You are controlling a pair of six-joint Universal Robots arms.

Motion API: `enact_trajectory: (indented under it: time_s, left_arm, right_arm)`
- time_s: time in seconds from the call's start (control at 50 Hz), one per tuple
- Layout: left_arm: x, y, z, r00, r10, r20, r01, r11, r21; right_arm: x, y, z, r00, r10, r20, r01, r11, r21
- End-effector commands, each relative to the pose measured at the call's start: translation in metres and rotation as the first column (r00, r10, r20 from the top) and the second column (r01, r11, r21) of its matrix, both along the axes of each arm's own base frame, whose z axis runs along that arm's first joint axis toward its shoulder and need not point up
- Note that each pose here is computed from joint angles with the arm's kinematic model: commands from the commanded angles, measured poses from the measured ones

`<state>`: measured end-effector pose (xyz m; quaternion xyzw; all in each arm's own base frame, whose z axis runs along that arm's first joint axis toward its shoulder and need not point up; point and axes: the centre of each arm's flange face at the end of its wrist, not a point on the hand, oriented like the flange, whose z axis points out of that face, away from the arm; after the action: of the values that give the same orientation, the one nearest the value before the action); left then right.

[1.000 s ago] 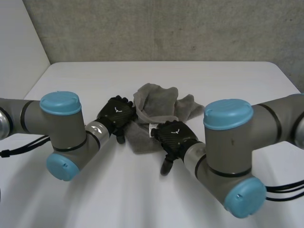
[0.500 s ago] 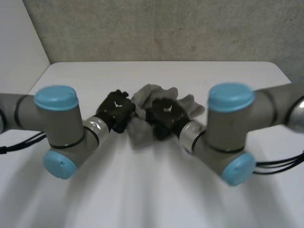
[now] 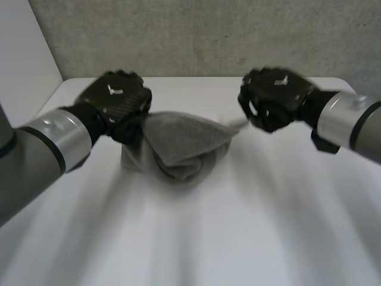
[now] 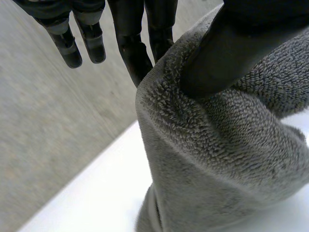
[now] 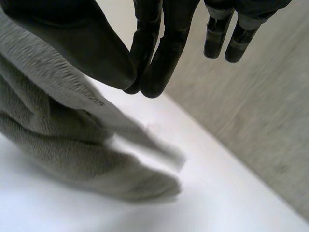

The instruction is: Fold the towel.

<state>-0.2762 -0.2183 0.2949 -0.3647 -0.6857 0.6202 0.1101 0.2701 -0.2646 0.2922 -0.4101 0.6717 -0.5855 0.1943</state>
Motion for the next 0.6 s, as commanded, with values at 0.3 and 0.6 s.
enact_trajectory:
  time_s: [0.3,0.6]
  left_arm:
    - [-0.013,0.005,-0.094,0.991,-0.049,0.124,0.009,0.953,0.302]
    - [-0.010,0.025,-0.121,0.981,-0.093,0.173,0.019,0.921,0.388]
  right_arm:
    - [0.015,0.002,-0.079,0.999,0.023,-0.040,-0.013,0.976,0.219]
    - [-0.004,0.041,-0.109,0.993,-0.090,0.077,0.053,0.920,0.388]
